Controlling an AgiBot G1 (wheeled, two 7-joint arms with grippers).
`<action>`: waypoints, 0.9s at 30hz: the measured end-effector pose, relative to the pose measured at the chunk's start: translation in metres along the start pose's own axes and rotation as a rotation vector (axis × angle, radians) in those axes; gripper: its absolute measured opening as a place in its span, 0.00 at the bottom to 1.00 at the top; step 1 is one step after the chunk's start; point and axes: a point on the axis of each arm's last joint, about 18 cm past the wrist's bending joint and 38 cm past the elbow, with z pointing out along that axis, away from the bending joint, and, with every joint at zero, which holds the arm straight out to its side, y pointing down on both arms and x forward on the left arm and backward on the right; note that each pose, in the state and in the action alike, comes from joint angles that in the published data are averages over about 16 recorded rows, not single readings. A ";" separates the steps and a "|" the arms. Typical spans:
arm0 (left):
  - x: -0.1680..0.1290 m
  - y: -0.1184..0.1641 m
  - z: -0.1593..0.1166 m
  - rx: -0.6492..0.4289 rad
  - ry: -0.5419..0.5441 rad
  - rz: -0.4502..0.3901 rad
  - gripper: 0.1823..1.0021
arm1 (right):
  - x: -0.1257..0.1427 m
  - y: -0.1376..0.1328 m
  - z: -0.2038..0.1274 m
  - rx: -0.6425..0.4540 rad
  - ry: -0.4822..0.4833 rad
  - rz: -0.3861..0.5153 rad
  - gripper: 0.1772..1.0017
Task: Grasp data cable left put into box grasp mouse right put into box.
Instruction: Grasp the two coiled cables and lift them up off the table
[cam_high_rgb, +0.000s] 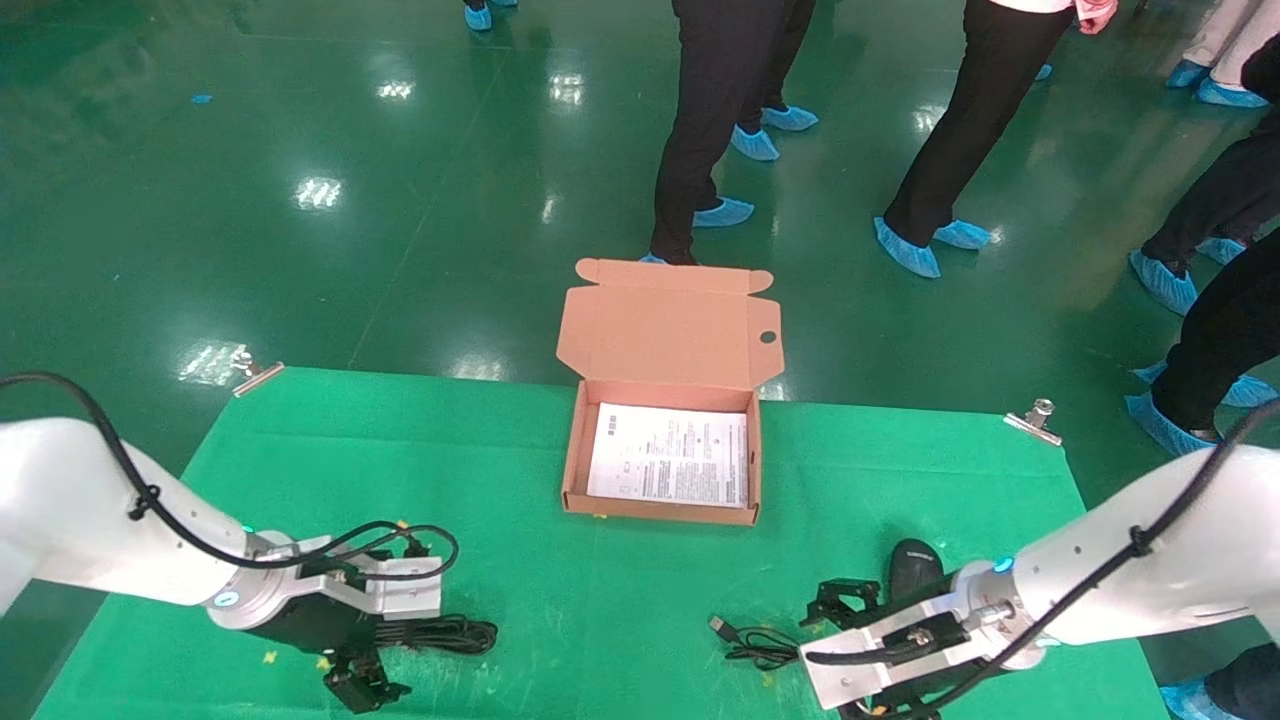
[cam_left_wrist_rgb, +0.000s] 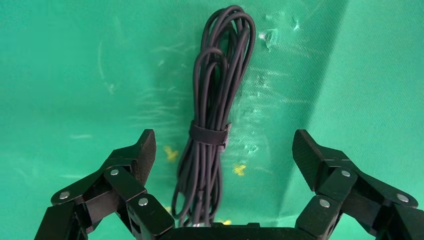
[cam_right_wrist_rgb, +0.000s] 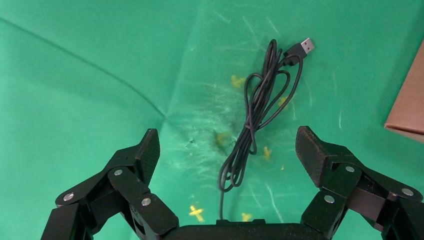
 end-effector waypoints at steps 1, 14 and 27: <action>0.000 0.001 0.001 0.001 0.001 -0.005 1.00 | 0.001 0.000 0.002 -0.002 0.000 0.001 1.00; -0.006 0.006 0.014 0.008 -0.003 -0.052 1.00 | 0.007 0.011 0.026 -0.063 0.017 -0.021 1.00; -0.008 0.011 0.021 0.012 -0.011 -0.076 0.99 | 0.010 0.018 0.045 -0.098 0.041 -0.011 0.99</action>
